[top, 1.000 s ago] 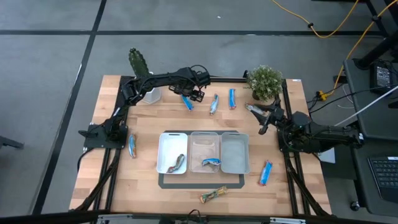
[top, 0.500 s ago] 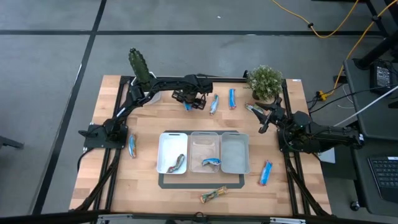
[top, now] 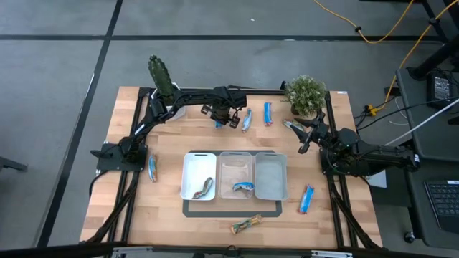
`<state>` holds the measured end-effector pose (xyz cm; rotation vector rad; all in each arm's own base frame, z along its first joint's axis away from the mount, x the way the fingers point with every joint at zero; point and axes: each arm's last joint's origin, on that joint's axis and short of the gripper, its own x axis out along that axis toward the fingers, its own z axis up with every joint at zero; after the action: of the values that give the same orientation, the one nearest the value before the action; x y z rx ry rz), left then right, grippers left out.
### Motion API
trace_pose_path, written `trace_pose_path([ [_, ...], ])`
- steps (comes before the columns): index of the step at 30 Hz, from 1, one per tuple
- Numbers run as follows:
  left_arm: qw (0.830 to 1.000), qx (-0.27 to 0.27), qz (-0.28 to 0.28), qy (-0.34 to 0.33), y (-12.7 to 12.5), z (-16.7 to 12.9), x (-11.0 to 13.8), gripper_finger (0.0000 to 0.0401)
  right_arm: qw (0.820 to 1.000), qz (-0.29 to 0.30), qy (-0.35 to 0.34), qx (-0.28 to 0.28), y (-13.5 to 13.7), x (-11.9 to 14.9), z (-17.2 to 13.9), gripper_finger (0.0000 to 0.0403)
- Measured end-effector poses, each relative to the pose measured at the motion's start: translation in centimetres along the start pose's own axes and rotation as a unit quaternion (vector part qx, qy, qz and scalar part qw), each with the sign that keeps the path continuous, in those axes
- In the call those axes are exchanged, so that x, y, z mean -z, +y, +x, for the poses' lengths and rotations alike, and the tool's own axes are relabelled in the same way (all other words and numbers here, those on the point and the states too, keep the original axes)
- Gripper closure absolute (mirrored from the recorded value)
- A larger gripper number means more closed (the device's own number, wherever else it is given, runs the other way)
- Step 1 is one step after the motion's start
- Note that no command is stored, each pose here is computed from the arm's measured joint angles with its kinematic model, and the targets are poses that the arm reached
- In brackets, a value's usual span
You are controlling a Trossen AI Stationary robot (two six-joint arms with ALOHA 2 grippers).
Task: Pick and place Granola Bars by type
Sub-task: Put the blue granola bar into the transparent bin
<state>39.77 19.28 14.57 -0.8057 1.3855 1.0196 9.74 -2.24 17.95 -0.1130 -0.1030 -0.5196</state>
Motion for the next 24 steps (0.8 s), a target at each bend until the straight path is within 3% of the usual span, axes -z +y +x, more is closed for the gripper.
trace_pose_path([
  [7, 0.999, -0.006, 0.041, 0.013, 0.0, -1.5, 1.0, 0.0373, 1.000, 0.001, -0.003, 0.000, 0.0, -0.1, 0.0, 0.0235],
  [13, 0.993, 0.059, 0.071, -0.067, 0.2, -9.4, 3.0, 0.0384, 1.000, 0.003, -0.003, 0.002, 0.0, -0.1, 0.0, 0.0235],
  [16, 0.978, 0.120, 0.082, -0.148, 0.7, -14.8, 4.6, 0.0384, 1.000, 0.003, -0.004, 0.003, 0.0, -0.1, 0.0, 0.0235],
  [18, 0.956, 0.176, 0.098, -0.214, 1.2, -18.8, 6.1, 0.0383, 1.000, 0.004, -0.006, 0.006, -0.1, -0.1, 0.0, 0.0235],
  [20, 0.921, 0.236, 0.123, -0.286, 1.9, -23.0, 8.0, 0.0382, 1.000, 0.004, -0.006, 0.007, -0.1, -0.1, 0.0, 0.0235],
  [24, 0.828, 0.338, 0.159, -0.419, 4.1, -30.6, 13.1, 0.0384, 1.000, 0.004, -0.006, 0.007, -0.1, -0.1, 0.0, 0.0235],
])
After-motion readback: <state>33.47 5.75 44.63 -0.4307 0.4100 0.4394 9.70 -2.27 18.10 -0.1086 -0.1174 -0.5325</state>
